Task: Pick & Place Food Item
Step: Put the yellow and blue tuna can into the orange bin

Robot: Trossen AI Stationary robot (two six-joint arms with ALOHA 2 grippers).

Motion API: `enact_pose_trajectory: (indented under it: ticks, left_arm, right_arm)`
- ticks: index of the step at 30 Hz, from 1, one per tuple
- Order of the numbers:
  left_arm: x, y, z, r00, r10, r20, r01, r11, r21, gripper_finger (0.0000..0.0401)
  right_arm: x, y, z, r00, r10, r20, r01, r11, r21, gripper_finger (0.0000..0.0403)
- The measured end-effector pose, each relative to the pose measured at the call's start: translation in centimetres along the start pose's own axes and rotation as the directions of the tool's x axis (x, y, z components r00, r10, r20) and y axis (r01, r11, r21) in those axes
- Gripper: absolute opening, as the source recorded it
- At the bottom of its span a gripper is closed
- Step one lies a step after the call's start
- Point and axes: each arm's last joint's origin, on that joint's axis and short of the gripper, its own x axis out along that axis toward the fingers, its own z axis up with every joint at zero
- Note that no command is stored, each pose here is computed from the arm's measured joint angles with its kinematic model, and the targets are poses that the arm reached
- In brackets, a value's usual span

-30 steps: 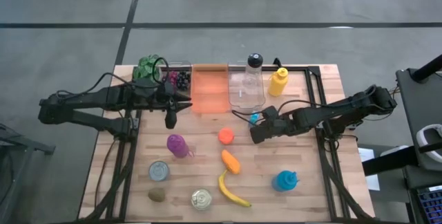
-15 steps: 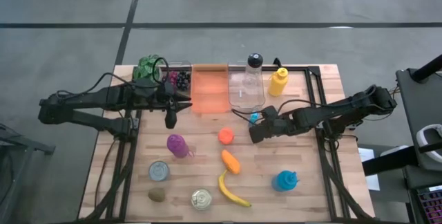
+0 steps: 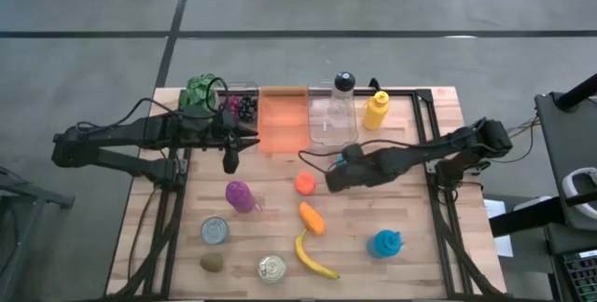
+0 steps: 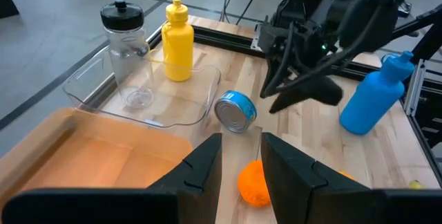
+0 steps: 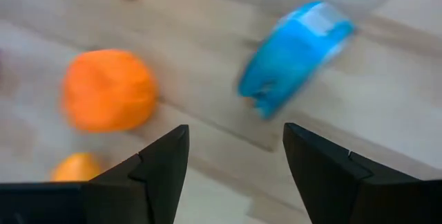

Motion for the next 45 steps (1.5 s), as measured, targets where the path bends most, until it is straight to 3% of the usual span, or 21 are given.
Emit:
enact_pose_trajectory:
  ticks: [6,10,16,34,45]
  left_arm:
    - [0.0,0.0,0.0,1.000,0.000,0.000,0.000,1.000,0.000,0.0106]
    - [0.0,0.0,0.0,1.000,0.000,0.000,0.000,1.000,0.000,0.0106]
    - [0.0,0.0,0.0,1.000,0.000,-0.001,0.000,1.000,0.001,0.0106]
    - [0.0,0.0,0.0,1.000,0.000,0.000,0.000,1.000,0.003,0.0106]
    - [0.0,0.0,0.0,1.000,0.001,0.000,-0.001,1.000,0.003,0.0106]
  right_arm:
    - [-0.4,1.5,0.7,0.985,-0.165,0.042,0.164,0.986,0.012,0.0224]
    - [-0.3,2.8,1.3,0.983,-0.169,0.076,0.172,0.984,-0.042,0.0227]
    - [0.9,3.7,1.7,0.980,-0.189,0.071,0.191,0.981,-0.031,0.0244]
    - [2.3,2.5,1.4,0.971,-0.239,0.012,0.237,0.968,0.082,0.0365]
    - [3.1,1.8,1.4,0.964,-0.265,0.015,0.261,0.958,0.116,0.0380]
